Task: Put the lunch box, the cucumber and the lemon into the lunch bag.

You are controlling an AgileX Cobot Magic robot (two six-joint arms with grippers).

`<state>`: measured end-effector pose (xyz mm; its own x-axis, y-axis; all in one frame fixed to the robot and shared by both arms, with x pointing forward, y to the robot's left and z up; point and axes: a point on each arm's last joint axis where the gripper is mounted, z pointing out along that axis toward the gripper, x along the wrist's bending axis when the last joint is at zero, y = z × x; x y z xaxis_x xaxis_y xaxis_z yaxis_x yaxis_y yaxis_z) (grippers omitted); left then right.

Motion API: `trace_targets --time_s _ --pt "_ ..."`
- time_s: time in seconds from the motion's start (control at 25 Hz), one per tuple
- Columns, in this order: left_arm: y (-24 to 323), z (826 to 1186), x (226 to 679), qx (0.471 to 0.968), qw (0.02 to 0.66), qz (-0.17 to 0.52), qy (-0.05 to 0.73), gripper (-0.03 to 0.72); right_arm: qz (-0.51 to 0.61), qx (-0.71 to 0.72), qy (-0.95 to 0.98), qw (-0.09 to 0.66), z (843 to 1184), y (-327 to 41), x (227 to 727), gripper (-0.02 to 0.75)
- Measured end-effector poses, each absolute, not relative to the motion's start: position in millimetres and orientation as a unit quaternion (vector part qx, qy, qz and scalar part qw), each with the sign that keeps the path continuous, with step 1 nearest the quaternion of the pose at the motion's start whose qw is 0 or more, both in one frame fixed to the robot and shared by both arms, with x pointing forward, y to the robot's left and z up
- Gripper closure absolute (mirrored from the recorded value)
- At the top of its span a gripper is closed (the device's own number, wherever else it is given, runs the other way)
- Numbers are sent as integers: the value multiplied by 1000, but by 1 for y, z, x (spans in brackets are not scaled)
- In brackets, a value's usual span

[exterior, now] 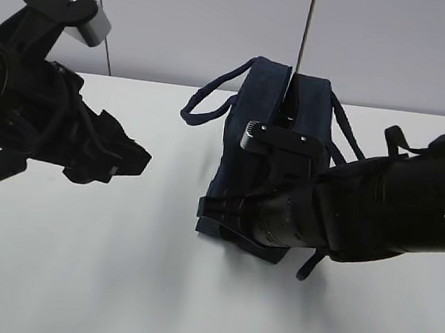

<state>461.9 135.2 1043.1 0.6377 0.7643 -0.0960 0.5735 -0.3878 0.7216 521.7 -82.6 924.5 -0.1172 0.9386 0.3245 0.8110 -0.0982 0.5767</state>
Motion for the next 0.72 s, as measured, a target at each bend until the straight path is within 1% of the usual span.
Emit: trace_targets --time_s 0.24,0.44,0.72 --pt "135 1043 462 824 374 126 406 314 338 661 663 99 924 -84 522 419" --pt "135 1043 462 824 374 126 406 314 338 661 663 100 924 -84 522 507" --pt "135 1043 462 824 374 126 406 314 339 660 664 96 924 -83 522 563"
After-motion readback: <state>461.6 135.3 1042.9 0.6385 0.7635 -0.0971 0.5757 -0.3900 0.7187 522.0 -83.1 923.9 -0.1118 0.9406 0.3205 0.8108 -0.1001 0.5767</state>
